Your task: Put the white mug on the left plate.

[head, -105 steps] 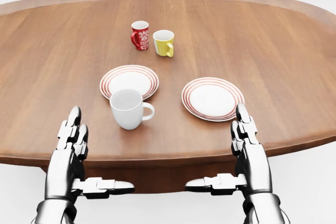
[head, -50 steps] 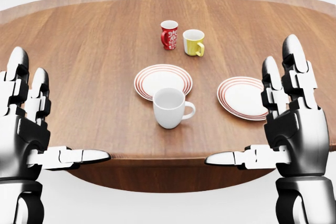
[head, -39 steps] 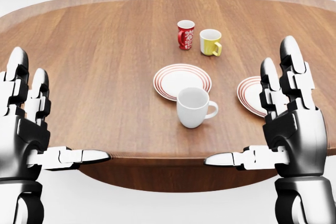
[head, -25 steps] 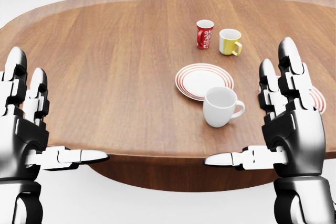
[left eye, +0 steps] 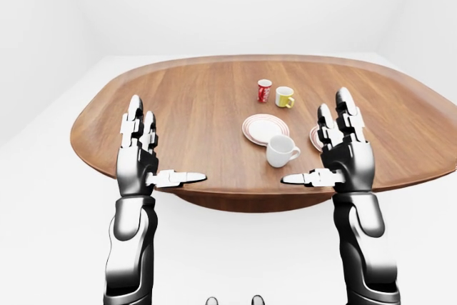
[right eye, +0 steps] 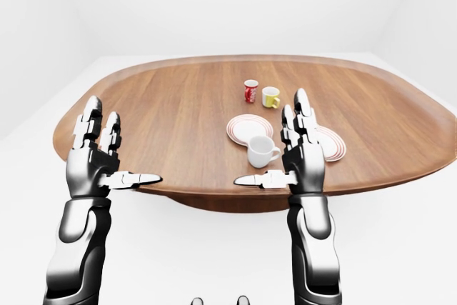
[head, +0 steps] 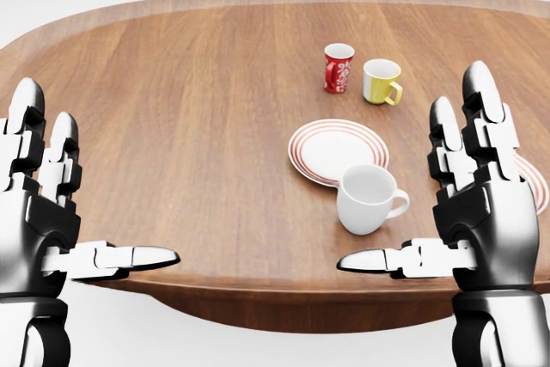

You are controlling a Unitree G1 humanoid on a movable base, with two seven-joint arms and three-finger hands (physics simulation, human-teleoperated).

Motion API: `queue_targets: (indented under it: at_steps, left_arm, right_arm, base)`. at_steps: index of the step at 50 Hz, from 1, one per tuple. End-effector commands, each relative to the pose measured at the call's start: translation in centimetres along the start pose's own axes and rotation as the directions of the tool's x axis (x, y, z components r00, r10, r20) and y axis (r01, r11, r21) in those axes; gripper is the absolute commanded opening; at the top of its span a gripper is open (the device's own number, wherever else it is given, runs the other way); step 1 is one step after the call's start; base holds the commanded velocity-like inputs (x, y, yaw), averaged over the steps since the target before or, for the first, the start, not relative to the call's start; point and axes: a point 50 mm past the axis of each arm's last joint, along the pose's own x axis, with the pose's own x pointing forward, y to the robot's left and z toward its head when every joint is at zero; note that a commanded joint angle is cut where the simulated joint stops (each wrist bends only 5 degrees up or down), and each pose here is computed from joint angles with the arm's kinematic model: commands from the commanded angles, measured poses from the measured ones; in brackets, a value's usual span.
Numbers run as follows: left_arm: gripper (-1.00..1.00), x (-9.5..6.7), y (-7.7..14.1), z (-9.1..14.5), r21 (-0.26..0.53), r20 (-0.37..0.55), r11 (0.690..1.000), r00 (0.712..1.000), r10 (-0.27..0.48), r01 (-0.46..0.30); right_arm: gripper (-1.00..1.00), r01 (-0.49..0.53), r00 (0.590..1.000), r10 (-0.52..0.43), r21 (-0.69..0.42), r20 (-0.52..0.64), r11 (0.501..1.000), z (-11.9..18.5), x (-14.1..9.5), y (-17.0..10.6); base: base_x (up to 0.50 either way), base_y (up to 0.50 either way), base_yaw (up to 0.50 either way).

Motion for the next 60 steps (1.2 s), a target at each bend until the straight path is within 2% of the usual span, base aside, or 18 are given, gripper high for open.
queue_targets:
  at_steps: [1, 49, 60]
  left_arm:
    - [1.00, -0.02, -0.02, 0.02, -0.001, 0.001, 1.000, 1.000, -0.001, 0.001]
    - [1.00, -0.04, 0.02, -0.09, -0.004, -0.004, 1.000, 1.000, 0.000, 0.000]
    - [1.00, -0.02, 0.04, -0.01, -0.004, -0.001, 1.000, 1.000, 0.000, 0.000]
  right_arm:
    - [1.00, -0.003, 1.000, 0.003, 0.009, 0.009, 1.000, 0.20, 0.00, -0.05]
    - [1.00, -0.014, 1.000, 0.014, 0.008, 0.004, 1.000, 0.12, -0.07, 0.06]
    - [1.00, 0.019, 1.000, -0.019, -0.028, -0.013, 0.999, -0.37, 0.30, -0.11]
  base:
    - [0.50, 0.00, 0.00]
    - [0.50, 0.00, 0.00]
    - [0.44, -0.03, 0.00]
